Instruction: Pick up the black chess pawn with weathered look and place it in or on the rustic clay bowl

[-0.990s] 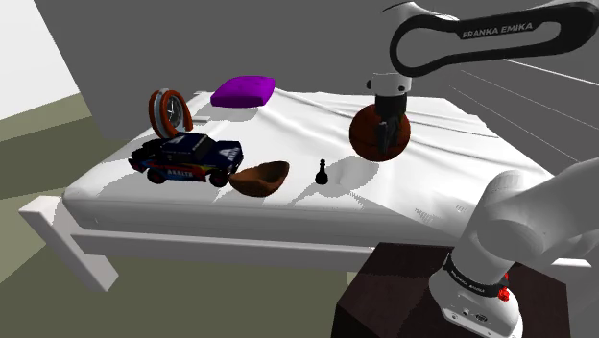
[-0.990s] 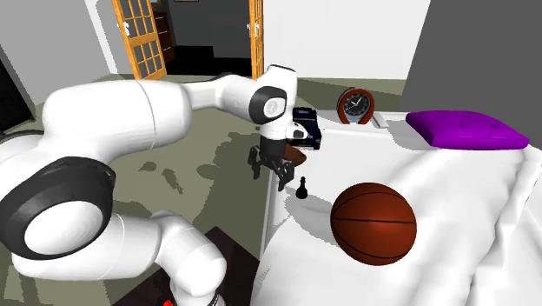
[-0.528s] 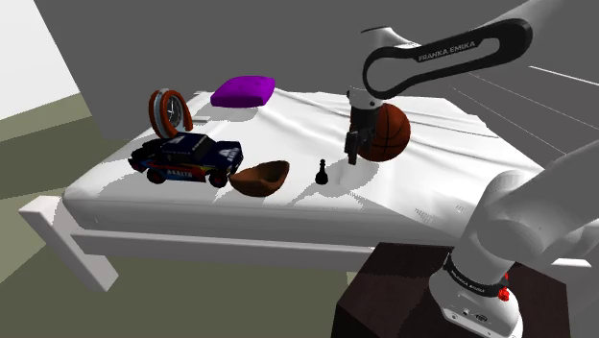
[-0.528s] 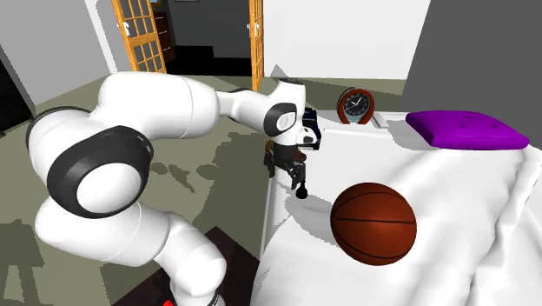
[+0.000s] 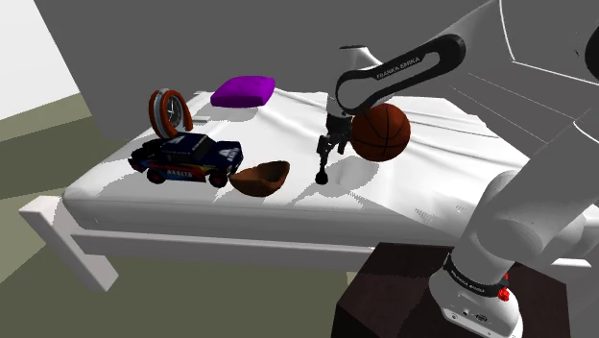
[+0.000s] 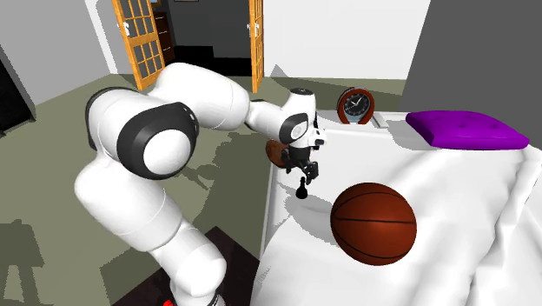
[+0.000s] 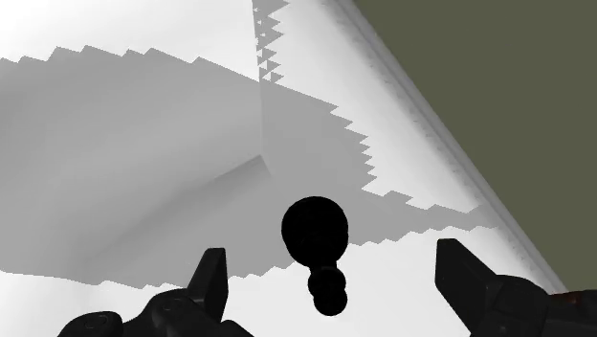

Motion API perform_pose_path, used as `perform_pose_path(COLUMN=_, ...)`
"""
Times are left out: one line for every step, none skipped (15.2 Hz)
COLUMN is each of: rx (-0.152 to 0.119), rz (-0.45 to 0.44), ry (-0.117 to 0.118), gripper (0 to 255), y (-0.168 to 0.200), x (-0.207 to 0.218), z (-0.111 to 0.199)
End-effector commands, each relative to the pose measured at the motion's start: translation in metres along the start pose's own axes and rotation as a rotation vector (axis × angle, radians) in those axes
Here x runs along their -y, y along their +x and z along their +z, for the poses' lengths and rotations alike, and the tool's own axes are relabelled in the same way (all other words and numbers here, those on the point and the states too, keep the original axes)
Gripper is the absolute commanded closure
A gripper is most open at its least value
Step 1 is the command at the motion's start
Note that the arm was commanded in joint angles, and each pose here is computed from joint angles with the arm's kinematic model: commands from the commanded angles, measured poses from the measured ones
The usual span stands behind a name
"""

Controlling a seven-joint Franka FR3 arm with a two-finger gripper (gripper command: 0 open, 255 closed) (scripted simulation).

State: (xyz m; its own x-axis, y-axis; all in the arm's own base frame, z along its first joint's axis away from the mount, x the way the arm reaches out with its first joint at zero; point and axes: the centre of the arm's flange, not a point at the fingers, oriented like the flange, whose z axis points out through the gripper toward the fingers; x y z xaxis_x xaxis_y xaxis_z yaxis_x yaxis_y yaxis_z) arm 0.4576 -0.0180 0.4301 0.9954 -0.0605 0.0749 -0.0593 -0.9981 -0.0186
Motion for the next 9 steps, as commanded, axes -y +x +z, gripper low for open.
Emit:
perform_pose_path(rx=-0.035, rz=0.019, ry=0.001, gripper=0, y=0.02, x=0.002, z=0.009)
perform_pose_path(rx=-0.035, rz=0.019, ry=0.001, gripper=0, y=0.02, x=0.002, z=0.014)
perform_pose_path(rx=-0.035, rz=0.019, ry=0.001, gripper=0, y=0.02, x=0.002, z=0.02)
perform_pose_path(rx=-0.035, rz=0.019, ry=0.001, gripper=0, y=0.02, x=0.002, z=0.025)
perform_pose_path(rx=-0.035, rz=0.019, ry=0.001, gripper=0, y=0.021, x=0.002, z=0.03)
perform_pose_path(rx=-0.035, rz=0.019, ry=0.001, gripper=0, y=0.021, x=0.002, z=0.035)
perform_pose_path(rx=-0.035, rz=0.019, ry=0.001, gripper=0, y=0.021, x=0.002, z=0.041)
perform_pose_path(rx=-0.035, rz=0.019, ry=0.001, gripper=0, y=0.021, x=0.002, z=0.046)
perform_pose_path(rx=-0.035, rz=0.019, ry=0.001, gripper=0, y=0.021, x=0.002, z=0.049)
